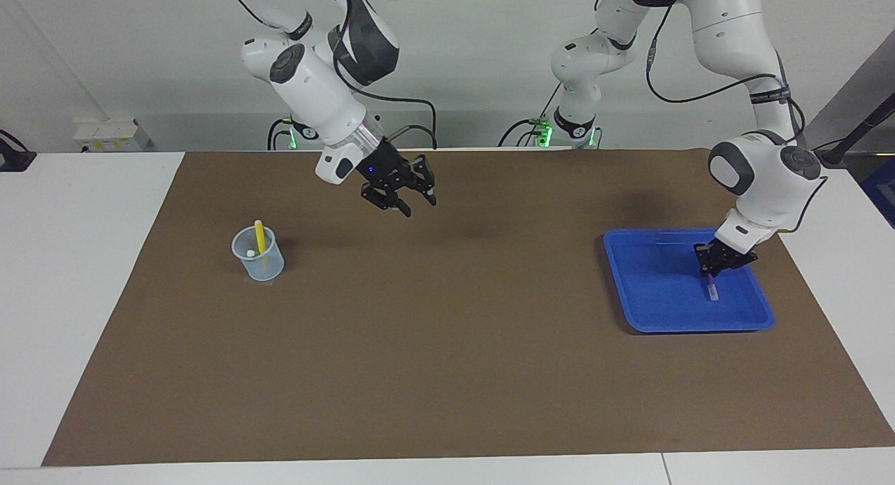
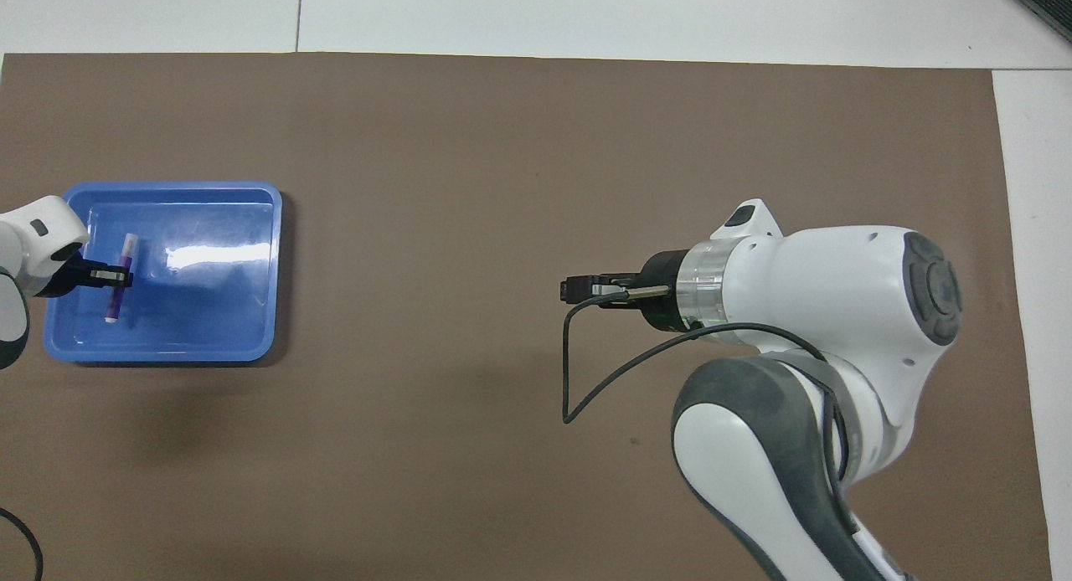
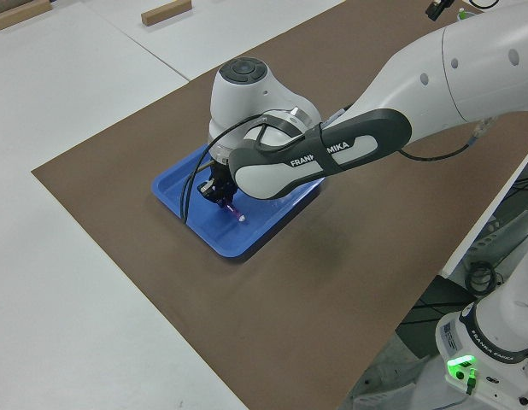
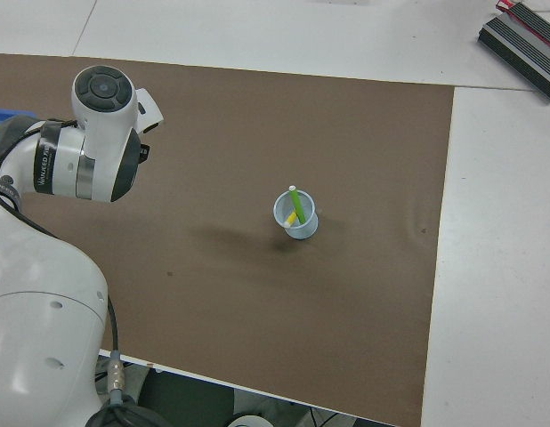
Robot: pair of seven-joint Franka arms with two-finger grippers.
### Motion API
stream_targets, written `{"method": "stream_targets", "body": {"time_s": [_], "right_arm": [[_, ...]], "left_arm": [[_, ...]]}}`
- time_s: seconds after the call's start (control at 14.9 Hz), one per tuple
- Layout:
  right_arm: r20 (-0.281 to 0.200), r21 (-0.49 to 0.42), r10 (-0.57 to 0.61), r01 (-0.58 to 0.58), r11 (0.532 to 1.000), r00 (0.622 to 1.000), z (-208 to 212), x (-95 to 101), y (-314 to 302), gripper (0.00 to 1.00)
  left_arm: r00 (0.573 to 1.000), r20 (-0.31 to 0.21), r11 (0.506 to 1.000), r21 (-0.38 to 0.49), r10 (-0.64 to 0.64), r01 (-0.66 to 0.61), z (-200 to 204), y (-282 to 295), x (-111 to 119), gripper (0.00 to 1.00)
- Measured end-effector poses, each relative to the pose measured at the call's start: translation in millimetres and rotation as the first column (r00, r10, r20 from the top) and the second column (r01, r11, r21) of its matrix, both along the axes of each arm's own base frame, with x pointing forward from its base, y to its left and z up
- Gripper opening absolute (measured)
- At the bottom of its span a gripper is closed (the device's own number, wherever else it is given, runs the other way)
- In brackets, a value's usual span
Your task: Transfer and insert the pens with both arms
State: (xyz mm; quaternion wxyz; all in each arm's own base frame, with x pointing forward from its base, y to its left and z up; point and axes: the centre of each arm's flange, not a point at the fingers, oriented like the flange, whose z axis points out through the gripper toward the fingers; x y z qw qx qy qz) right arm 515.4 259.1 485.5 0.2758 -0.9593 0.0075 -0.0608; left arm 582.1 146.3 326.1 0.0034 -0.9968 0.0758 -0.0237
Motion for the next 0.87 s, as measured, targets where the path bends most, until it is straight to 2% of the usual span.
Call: {"method": "stream_targets", "body": {"time_s": [0.27,0.47,0.67,0.87], "right_arm": [[-0.009,0.042,-0.059,0.060,0.997,0.998,0.8,-1.5,13.2,0.59],[-0.002,0.104,-0.108,0.108,0.989,0.994,5.4,-4.0,26.9,0.60],[-0.017,0.128,-0.167,0.168,0.977,0.986,7.7,-8.4,40.9,0.60],[-0.034,0.199,-0.220,0.223,0.954,0.975,7.3,-12.6,56.7,0.60]], "left_arm": [[0.982,-0.062,0.984,-0.011,0.176,-0.177,41.6,-23.0,6.7,0.18],[0.932,-0.100,0.933,-0.057,0.348,-0.355,72.5,-58.0,2.6,0.18],[0.817,-0.156,0.812,-0.110,0.555,-0.573,98.8,-90.5,-4.0,0.18],[0.692,-0.219,0.686,-0.119,0.687,-0.718,114.7,-126.9,-9.1,0.18]]}}
